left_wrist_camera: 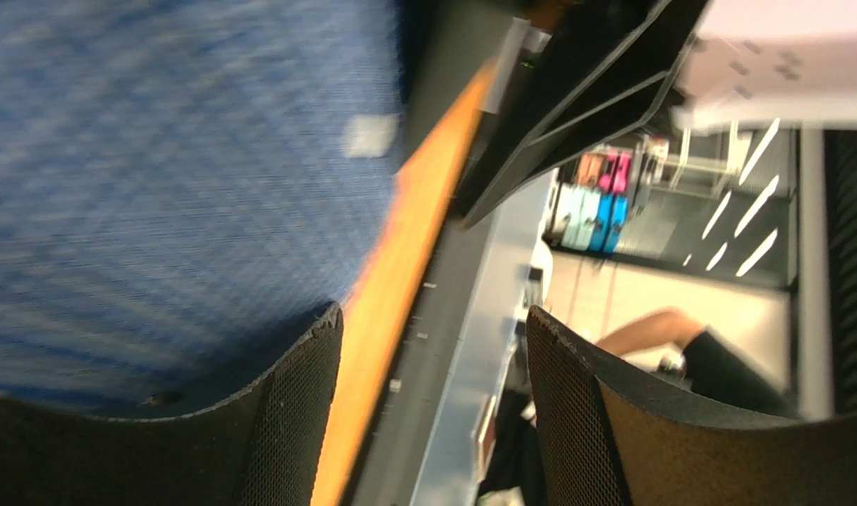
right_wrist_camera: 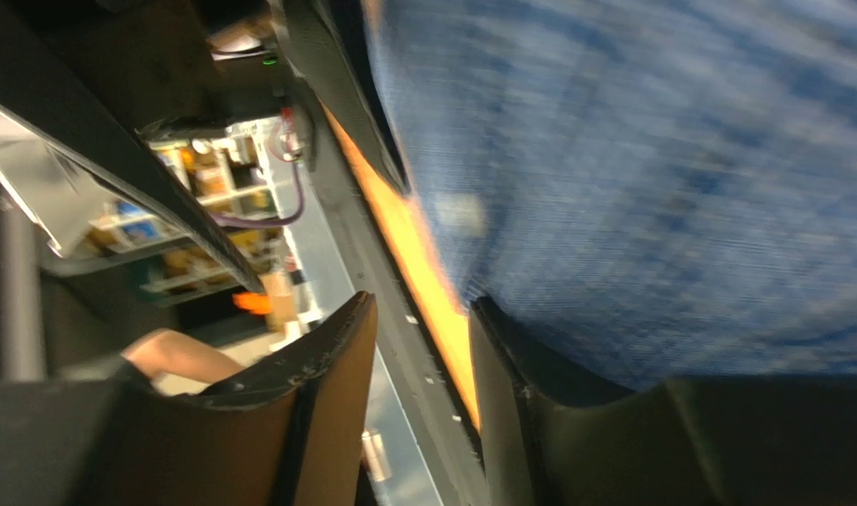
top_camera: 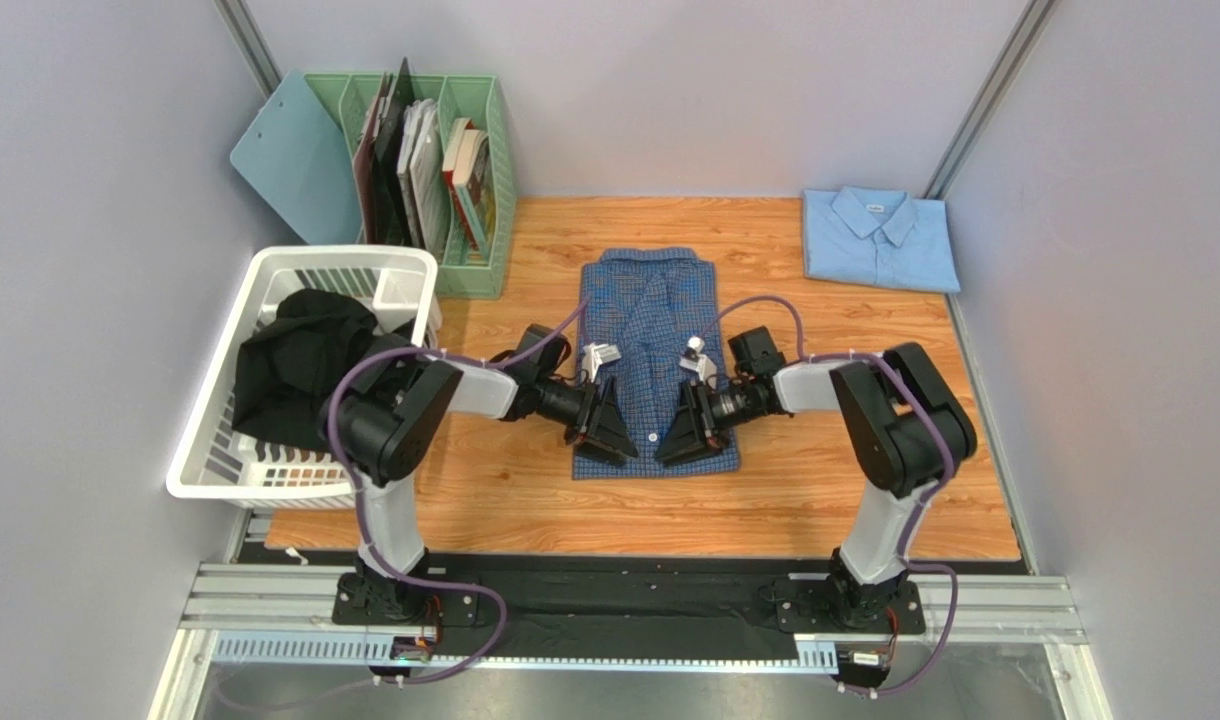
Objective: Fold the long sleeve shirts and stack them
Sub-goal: Fold the shirt
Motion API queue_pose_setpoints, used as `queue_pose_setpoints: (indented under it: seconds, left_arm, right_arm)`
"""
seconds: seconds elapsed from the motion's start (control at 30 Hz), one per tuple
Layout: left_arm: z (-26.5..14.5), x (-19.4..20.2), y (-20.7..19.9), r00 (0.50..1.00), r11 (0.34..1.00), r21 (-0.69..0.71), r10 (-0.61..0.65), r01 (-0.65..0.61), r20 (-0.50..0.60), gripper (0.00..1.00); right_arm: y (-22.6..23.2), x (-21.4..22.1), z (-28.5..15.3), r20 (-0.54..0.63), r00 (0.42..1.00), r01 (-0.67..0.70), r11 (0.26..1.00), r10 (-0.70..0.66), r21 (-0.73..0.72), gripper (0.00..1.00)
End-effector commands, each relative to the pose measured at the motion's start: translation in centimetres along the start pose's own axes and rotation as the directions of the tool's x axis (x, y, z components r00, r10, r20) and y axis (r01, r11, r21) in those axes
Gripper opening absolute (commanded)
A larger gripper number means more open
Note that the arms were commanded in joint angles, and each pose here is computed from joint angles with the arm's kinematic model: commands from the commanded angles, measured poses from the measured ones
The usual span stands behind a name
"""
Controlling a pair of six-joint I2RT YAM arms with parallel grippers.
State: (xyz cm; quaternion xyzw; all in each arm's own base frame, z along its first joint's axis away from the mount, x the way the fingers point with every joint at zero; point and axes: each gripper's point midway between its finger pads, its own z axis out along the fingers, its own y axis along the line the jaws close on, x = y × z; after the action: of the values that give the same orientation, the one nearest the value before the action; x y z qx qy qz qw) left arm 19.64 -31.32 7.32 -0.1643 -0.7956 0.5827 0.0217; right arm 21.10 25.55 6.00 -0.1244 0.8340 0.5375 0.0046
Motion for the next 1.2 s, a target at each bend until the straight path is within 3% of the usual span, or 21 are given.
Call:
queue_pose_setpoints:
  seconds: [0.0, 0.1, 0.27, 0.3, 0.5, 0.6, 0.73, 0.83, 0.97, 1.1, 1.17]
  left_arm:
    - [-0.5, 0.5, 5.7, 0.992, 0.985, -0.121, -0.123, 0.126, 0.035, 0.69]
    - [-2.1, 0.9, 7.9, 0.983, 0.969, -0.171, -0.169, 0.179, 0.076, 0.68]
    - [-3.6, 0.8, 3.6, 1.000, 0.994, -0.109, -0.004, 0.007, 0.029, 0.66]
    - [-3.8, 0.8, 3.0, 0.999, 0.994, -0.106, 0.039, -0.036, 0.024, 0.66]
    - [-4.3, 0.5, 1.7, 0.998, 0.993, -0.107, 0.052, -0.049, 0.028, 0.67]
    - [-4.4, -1.3, 0.5, 0.994, 0.993, -0.071, 0.102, -0.098, 0.046, 0.69]
    - [-4.8, -5.3, -2.1, 0.968, 0.972, -0.074, 0.228, -0.222, 0.101, 0.71]
    - [-4.5, -8.9, -1.9, 0.969, 0.978, -0.088, 0.202, -0.191, 0.144, 0.70]
    - [-4.2, -12.9, 2.0, 0.976, 0.995, -0.103, 0.028, -0.006, 0.216, 0.68]
    - [-4.7, -15.0, 5.4, 0.966, 0.985, -0.140, -0.066, 0.104, 0.252, 0.63]
    - [-5.2, -15.3, 6.5, 0.956, 0.974, -0.155, -0.119, 0.164, 0.267, 0.61]
  right_arm:
    - [-4.3, 1.2, 0.3, -0.014, 0.994, -0.111, 0.994, 0.112, 0.017, 0.41]
    - [-4.1, 1.3, 0.4, -0.012, 0.991, -0.132, 0.991, 0.132, 0.011, 0.39]
    - [0.8, 0.6, -1.9, 0.006, 0.999, -0.051, 0.998, 0.051, -0.032, 0.39]
    - [1.0, 1.5, -2.4, -0.007, 0.996, -0.087, 0.996, 0.087, -0.025, 0.39]
    - [-3.6, 1.8, -3.3, 0.025, 0.974, -0.228, 0.973, 0.227, 0.044, 0.37]
    - [-4.3, 2.2, -3.1, -0.029, 0.962, -0.268, 0.962, 0.270, 0.058, 0.36]
    - [0.1, -1.4, -4.7, 0.002, 0.994, -0.113, 0.993, 0.114, -0.028, 0.37]
    - [2.6, -5.2, -5.6, 0.078, 0.997, -0.022, 0.998, 0.027, -0.061, 0.38]
    - [2.0, -11.2, -5.7, 0.139, 0.989, 0.063, 0.998, -0.059, -0.024, 0.37]
    - [-2.1, -15.0, -4.6, 0.184, 0.982, 0.035, 0.999, -0.038, 0.022, 0.35]
    - [-5.1, -15.7, -4.3, 0.193, 0.980, -0.055, 0.998, 0.049, 0.030, 0.34]
